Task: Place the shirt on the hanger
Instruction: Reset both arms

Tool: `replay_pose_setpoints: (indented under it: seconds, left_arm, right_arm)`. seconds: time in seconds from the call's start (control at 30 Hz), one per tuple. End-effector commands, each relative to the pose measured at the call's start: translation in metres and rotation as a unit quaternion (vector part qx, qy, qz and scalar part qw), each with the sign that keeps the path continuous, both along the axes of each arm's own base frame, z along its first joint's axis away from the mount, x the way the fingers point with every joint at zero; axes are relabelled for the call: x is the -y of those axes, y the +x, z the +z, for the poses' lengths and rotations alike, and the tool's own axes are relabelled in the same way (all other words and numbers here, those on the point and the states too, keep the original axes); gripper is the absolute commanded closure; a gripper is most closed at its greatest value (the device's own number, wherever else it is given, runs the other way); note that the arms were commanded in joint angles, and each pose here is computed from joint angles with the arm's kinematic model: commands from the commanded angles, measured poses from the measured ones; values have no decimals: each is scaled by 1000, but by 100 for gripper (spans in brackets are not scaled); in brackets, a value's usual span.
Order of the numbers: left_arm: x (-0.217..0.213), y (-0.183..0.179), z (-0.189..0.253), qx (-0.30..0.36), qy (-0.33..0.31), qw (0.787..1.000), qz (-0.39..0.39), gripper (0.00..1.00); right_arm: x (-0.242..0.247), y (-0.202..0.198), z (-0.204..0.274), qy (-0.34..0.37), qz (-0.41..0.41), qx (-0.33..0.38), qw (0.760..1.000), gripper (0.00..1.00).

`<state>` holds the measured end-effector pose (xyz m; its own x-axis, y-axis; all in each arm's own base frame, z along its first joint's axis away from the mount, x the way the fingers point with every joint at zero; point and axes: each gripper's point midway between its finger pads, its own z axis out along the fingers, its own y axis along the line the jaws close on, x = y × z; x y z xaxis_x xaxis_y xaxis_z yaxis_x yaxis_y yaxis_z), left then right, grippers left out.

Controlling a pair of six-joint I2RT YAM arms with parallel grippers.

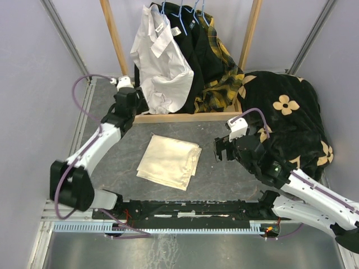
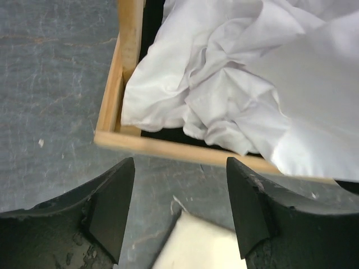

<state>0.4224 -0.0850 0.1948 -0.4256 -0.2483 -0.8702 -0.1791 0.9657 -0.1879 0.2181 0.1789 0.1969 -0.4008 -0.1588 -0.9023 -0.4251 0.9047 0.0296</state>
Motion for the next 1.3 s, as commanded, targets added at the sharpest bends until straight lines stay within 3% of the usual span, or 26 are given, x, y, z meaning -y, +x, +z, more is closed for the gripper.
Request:
replay_pose_setpoints:
  seconds: [0.0, 0.17, 0.5, 0.6, 0.77, 1.0, 1.27]
  left_arm:
    - [-7, -43, 40, 38, -33, 999, -3, 24]
    - [-19, -91, 67, 73, -4, 996, -43, 5]
    - [-37, -175, 126, 172, 35, 979, -103, 3]
    - [-37, -181, 120, 144, 54, 983, -99, 3]
    - [-35, -201, 126, 176, 78, 975, -114, 3]
    - [-48, -203, 119, 168, 33, 984, -46, 3]
    - [-46, -198, 113, 182, -15, 983, -20, 4]
  right_arm:
    - [16, 13, 61, 56, -77, 47, 994, 1]
    - [7, 6, 98, 112, -49, 59, 991, 1]
    - [45, -8, 113, 78, -59, 102, 990, 1]
    - [65, -12, 112, 43, -74, 111, 990, 1]
    - [100, -22, 112, -3, -103, 119, 988, 1]
    - [131, -34, 115, 50, -155, 144, 976, 1]
    - [133, -35, 103, 75, -173, 137, 972, 1]
